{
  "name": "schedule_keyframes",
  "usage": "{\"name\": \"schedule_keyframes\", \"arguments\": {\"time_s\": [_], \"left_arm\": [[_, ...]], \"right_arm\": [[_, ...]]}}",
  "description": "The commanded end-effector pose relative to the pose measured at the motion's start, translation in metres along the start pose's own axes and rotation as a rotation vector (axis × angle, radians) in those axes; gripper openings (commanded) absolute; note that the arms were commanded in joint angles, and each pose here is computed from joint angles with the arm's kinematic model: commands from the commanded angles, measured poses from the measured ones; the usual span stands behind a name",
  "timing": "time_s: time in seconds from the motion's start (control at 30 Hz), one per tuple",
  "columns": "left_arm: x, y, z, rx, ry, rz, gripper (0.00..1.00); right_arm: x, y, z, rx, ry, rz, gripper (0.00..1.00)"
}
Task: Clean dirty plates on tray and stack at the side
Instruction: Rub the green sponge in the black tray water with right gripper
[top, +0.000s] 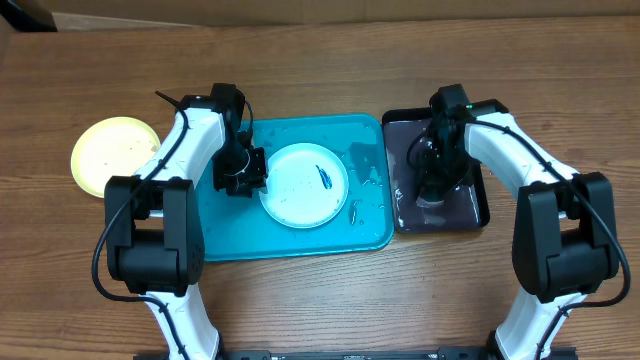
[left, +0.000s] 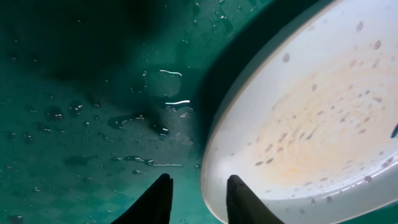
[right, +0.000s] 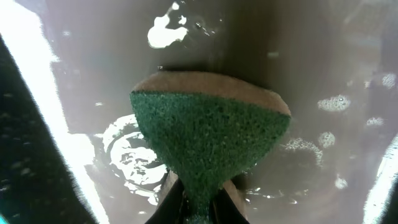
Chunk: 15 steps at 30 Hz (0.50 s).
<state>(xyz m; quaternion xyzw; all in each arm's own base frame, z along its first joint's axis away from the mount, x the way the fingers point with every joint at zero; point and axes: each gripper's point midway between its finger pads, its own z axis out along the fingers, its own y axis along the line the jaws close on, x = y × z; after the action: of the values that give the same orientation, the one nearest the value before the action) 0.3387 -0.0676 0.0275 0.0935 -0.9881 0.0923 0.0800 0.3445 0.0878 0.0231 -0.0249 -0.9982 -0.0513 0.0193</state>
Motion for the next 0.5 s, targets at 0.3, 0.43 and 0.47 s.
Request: {"name": "schedule_keyframes", "arguments": {"time_s": [0.3,0.43,0.47], "left_arm": [[-0.0020,-0.0043,0.0008,-0.029,-0.028,0.021,0.24],[-0.0028,-0.0056,0.0012,-0.032,-0.033,0.027,0.19],[-0.0028,-0.0053,0.0012,-0.035,-0.033,0.027,0.19]], "right_arm": [[-0.0174,0.0056,-0.0204,-0.011,-0.070,-0.007,0.08],[-0.0174,0.0056,-0.0206,-0.011,-0.070,-0.007,0.08],[-0.0174,0.0056,-0.0204,-0.011,-0.070,-0.007,0.08]]}}
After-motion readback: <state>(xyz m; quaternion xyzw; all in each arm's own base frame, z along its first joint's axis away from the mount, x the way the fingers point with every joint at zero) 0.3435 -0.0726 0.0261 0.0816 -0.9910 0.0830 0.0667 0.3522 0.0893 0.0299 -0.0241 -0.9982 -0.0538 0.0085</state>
